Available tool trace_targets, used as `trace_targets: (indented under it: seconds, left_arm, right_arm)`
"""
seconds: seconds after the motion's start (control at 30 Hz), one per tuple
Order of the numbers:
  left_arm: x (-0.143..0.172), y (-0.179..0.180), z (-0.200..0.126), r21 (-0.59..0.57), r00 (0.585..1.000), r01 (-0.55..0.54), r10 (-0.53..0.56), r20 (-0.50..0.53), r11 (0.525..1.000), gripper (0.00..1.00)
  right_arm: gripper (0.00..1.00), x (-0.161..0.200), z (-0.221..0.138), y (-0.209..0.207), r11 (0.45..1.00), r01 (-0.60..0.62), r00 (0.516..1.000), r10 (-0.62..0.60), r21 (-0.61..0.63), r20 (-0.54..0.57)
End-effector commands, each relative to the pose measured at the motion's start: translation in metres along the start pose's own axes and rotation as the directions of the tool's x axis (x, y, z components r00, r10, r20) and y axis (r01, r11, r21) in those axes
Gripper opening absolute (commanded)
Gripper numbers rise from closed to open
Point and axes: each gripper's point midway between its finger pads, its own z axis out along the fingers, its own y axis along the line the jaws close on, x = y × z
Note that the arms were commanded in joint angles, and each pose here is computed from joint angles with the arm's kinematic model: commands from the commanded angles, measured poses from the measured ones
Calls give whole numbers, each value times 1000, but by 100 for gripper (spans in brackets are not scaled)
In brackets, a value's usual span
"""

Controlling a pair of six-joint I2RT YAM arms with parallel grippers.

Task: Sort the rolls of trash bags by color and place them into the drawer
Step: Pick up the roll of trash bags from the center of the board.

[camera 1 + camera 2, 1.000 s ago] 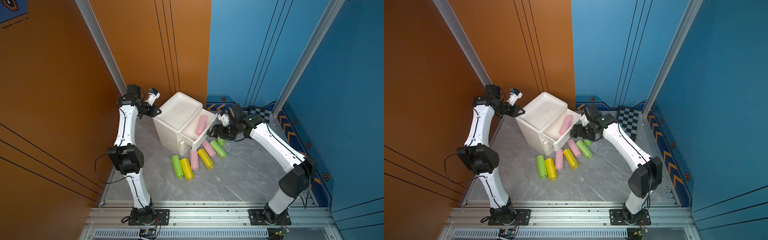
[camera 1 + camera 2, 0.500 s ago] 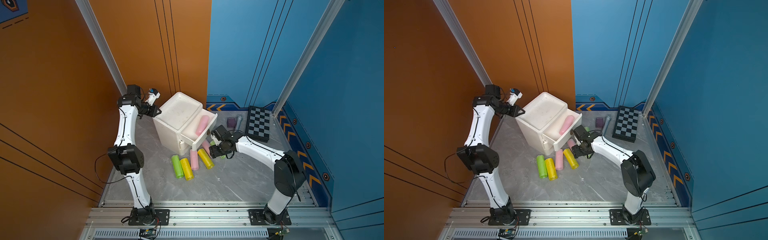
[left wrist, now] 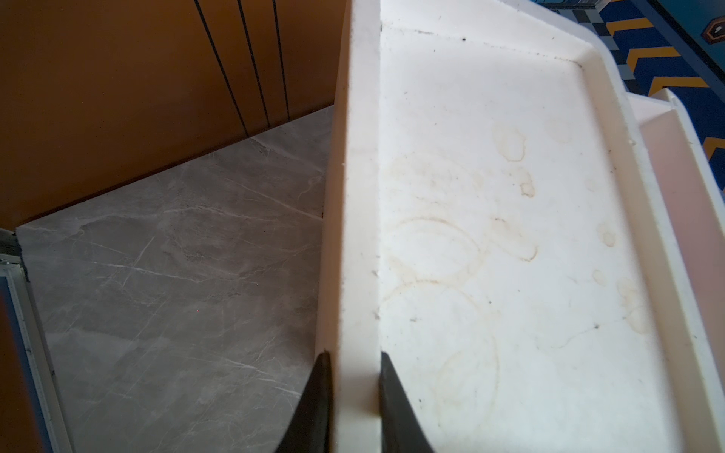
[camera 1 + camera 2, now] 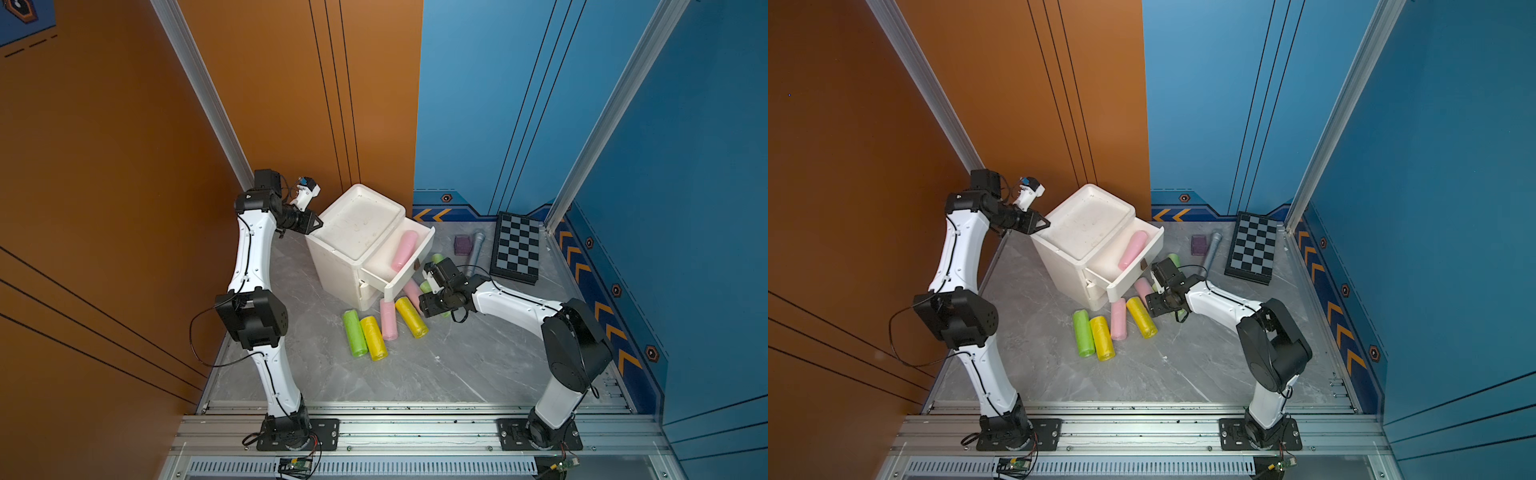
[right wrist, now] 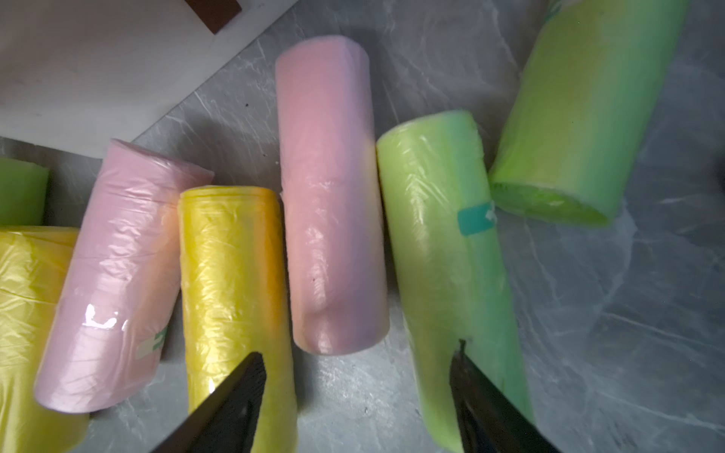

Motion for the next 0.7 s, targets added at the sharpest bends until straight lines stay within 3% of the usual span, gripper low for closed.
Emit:
trace_targets:
  seconds: [0.0,0.33,0.57,0.67]
  left_arm:
    - [-11,-16,-29,37,996,67,-69,58,997,0]
    - [-10,-16,-29,35,996,67,-69,55,997,0]
    - [-9,-16,-29,33,996,69,-71,53,997,0]
    - [-9,-16,-29,33,996,69,-70,54,997,0]
  right_arm:
    - [76,-5,13,3,1000,7,1000,-6,-30,30]
    - [73,3,35,3,999,-13,1000,13,-40,-3]
    - [67,13,48,2,999,-41,999,41,-31,5]
    - [59,17,49,0,998,-58,998,58,-26,7]
